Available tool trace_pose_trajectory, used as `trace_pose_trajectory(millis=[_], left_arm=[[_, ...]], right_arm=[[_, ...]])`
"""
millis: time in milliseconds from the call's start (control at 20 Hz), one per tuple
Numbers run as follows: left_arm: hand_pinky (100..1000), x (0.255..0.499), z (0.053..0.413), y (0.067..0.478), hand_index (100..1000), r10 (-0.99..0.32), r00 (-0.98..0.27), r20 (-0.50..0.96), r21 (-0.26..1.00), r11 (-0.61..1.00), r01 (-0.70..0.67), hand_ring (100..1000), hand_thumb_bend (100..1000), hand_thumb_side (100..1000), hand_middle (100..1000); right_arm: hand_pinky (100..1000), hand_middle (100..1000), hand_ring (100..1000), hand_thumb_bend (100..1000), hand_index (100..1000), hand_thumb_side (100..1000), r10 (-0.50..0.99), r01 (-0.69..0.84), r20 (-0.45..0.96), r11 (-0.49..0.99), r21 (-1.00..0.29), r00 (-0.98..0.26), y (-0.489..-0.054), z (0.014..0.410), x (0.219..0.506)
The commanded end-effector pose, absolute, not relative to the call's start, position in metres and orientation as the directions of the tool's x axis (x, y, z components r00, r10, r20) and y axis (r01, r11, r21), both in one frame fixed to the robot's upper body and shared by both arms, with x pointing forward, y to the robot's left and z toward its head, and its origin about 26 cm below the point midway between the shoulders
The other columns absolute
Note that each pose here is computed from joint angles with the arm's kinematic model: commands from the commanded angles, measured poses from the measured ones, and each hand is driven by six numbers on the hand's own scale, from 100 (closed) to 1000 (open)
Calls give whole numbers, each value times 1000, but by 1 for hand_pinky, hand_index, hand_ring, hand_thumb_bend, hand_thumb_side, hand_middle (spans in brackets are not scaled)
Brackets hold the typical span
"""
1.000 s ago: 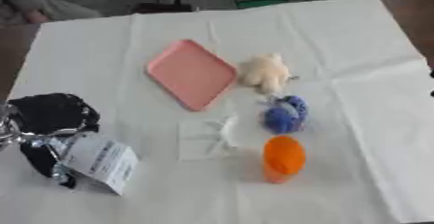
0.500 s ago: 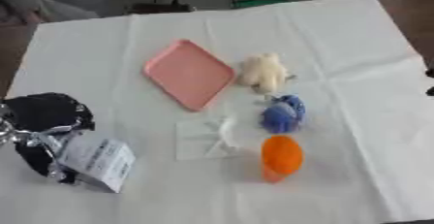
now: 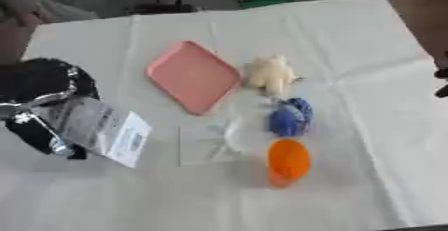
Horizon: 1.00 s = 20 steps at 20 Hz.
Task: Pick up objects on the table and place them in the box.
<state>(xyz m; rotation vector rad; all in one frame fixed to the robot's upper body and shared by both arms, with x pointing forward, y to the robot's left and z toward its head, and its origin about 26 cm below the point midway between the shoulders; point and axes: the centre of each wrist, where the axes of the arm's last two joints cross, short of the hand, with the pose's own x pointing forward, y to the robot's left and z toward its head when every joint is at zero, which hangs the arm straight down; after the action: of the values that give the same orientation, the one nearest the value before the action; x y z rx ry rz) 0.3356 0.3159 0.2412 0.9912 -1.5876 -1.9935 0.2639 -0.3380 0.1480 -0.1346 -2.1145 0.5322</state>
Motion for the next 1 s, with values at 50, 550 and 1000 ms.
trace_pose_trajectory(millis=[50,550,1000], left_arm=[[691,339,265,314,572,-681,-647,-343,937,-301,-179,593,710,412,475],[708,407,260,310,638,-679,-492,-544,834,-373,-407,649,860,446,532],[698,437,216,317,677,-734,-418,-535,804,-291,-518,663,853,341,574]], right_arm=[[538,760,685,100,737,908,297,-111,749,891,-441,-592,-337,157,262],[537,759,684,100,737,917,279,-145,743,881,-450,-609,-331,162,267],[536,759,683,100,737,923,262,-166,731,874,-456,-631,-326,166,271]])
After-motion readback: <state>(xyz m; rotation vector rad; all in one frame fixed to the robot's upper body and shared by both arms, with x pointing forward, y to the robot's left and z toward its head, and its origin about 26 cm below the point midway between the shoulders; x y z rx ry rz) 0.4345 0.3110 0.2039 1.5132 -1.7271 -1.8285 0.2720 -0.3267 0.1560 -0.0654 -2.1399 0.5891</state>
